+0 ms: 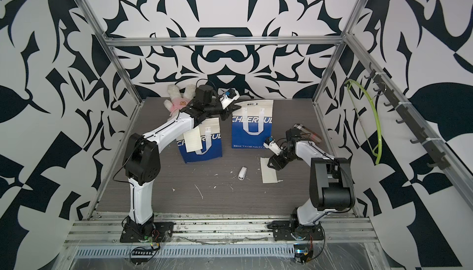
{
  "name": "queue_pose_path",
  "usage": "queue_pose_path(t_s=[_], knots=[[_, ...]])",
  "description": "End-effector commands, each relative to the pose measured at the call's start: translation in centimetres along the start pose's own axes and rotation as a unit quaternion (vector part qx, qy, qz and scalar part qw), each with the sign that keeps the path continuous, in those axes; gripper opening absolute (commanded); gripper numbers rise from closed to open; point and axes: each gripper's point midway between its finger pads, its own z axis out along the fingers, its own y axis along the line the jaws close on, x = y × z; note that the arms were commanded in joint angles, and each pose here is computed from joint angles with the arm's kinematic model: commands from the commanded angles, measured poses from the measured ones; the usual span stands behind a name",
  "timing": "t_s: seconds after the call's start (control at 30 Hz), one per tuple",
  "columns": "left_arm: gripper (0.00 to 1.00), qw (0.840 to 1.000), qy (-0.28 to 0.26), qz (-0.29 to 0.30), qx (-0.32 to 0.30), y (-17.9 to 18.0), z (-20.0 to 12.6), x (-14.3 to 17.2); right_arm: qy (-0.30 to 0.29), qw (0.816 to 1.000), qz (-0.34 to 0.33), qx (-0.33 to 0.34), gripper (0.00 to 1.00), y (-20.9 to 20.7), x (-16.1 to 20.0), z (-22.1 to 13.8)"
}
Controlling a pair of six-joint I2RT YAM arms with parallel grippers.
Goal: Staple the receipts to the bags
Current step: Pick up the receipt from the center of the board.
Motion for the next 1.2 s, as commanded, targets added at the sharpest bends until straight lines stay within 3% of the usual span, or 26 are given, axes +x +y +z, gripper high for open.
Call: queue_pose_path(t_s=[0.0,0.33,0.43,0.47,0.63,0.73,0.93,1.03,1.17], knots=[[0.00,1.000,0.008,0.005,-0.023,0.5,-0.8,-0.3,-0.023,0.999,-0.031,0.038,0.57,-1.8,-1.2,-0.1],[0.00,0.999,0.009,0.004,-0.031,0.8,-0.5,0.0,0.005,0.999,-0.041,0.012,0.54,-2.0,-1.0,0.6],[0.00,0.999,0.012,0.006,-0.031,0.9,-0.5,0.1,0.001,0.999,-0.043,0.006,0.28,-1.9,-1.1,0.9],[0.00,0.999,0.015,0.006,-0.029,0.8,-0.5,0.3,-0.001,0.999,-0.044,0.007,0.25,-2.0,-1.2,1.0],[0.00,0.999,0.019,0.008,-0.028,0.7,-0.6,0.4,0.009,0.999,-0.043,-0.001,0.24,-2.1,-1.0,1.4],[0.00,0.999,0.020,0.009,-0.026,0.7,-0.6,0.4,0.008,0.999,-0.042,0.018,0.36,-2.9,-1.2,1.4],[0.00,0.999,0.022,0.008,-0.022,0.6,-0.5,0.5,-0.002,0.998,-0.057,0.008,0.36,-2.9,-2.1,1.5],[0.00,0.999,0.023,0.010,-0.023,0.6,-0.5,0.5,0.013,0.998,-0.068,-0.009,0.29,-2.3,-1.7,1.9],[0.00,0.999,0.027,0.008,-0.021,0.5,-0.4,0.8,0.013,0.997,-0.071,-0.013,0.11,-1.8,-1.4,2.1]])
